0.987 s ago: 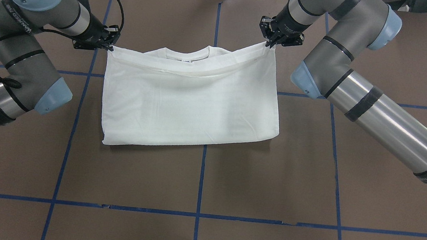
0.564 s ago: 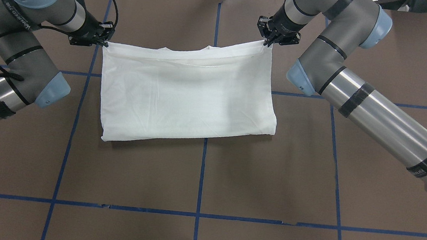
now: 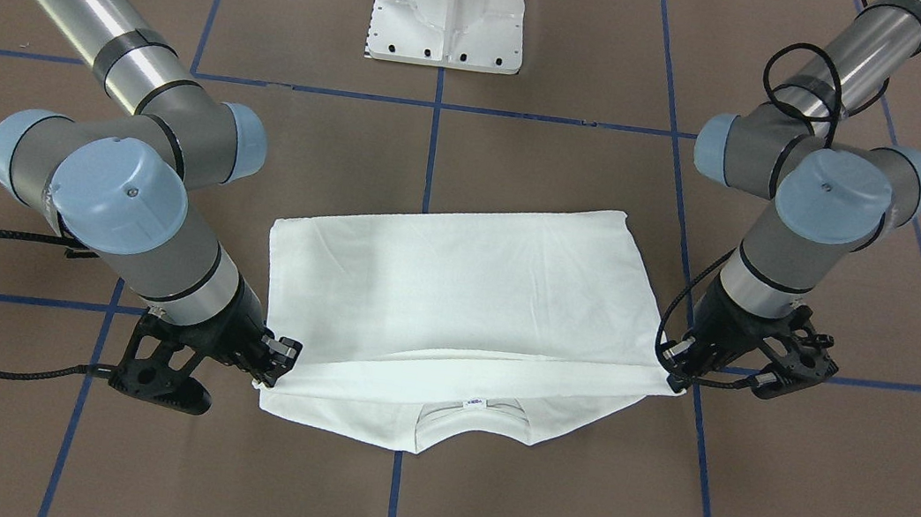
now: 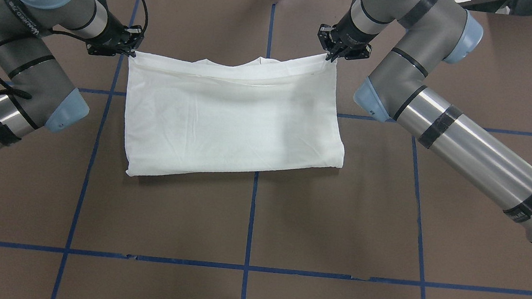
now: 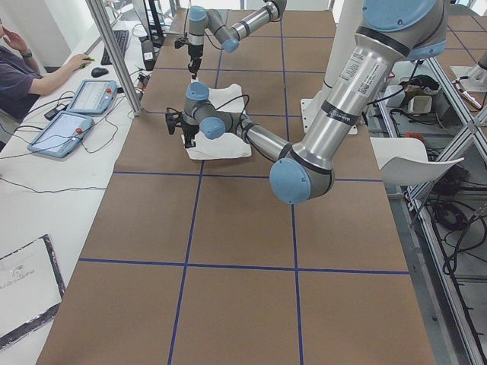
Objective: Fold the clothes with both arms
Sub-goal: 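Raise the left gripper away while the right gripper grasps the folded bundle's edge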
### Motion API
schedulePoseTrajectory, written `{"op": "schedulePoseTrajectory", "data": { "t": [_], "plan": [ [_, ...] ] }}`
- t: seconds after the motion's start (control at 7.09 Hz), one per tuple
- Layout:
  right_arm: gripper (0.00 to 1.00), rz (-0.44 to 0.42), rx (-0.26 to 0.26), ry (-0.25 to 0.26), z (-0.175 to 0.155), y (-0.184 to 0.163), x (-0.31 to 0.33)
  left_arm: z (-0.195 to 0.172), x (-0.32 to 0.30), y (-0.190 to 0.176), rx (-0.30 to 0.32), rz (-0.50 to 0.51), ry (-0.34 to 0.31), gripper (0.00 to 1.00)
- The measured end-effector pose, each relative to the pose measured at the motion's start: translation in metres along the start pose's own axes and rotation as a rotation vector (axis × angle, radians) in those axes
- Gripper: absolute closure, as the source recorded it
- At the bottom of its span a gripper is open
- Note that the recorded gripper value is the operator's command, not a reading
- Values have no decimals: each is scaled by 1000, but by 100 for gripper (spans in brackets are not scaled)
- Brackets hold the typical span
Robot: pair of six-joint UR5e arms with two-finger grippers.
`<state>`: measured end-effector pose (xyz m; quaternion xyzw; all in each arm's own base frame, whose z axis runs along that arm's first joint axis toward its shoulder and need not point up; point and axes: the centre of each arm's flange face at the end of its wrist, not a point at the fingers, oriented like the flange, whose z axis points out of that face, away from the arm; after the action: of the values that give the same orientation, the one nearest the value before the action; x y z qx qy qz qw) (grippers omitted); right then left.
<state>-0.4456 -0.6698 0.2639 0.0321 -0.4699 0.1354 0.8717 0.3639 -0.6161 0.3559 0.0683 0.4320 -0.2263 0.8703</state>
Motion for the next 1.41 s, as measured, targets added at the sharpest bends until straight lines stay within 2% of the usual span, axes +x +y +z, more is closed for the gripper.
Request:
{"op": "schedulePoseTrajectory", "data": {
  "t": [0.14, 0.28, 0.71, 0.99, 1.27, 1.41],
  "plan": [
    [14, -4, -1, -4, 1, 2, -2, 0, 1, 1, -1, 0, 0, 27],
    [0, -11, 0, -11, 4, 4, 2, 4, 1, 0, -1, -3, -5, 2],
    [0, -65, 18, -48, 22, 8, 53, 10, -7, -10, 8, -13, -24, 1],
    [0, -99, 25, -82, 8, 16, 57, 5, -10, -16, 12, -18, -22, 1],
    [0, -105, 6, -107, -6, 58, 70, -9, -7, -13, 16, -13, 0, 1],
    [0, -101, -21, -87, -9, 90, 74, -16, -7, -11, 19, -12, 11, 1]
  ]
}}
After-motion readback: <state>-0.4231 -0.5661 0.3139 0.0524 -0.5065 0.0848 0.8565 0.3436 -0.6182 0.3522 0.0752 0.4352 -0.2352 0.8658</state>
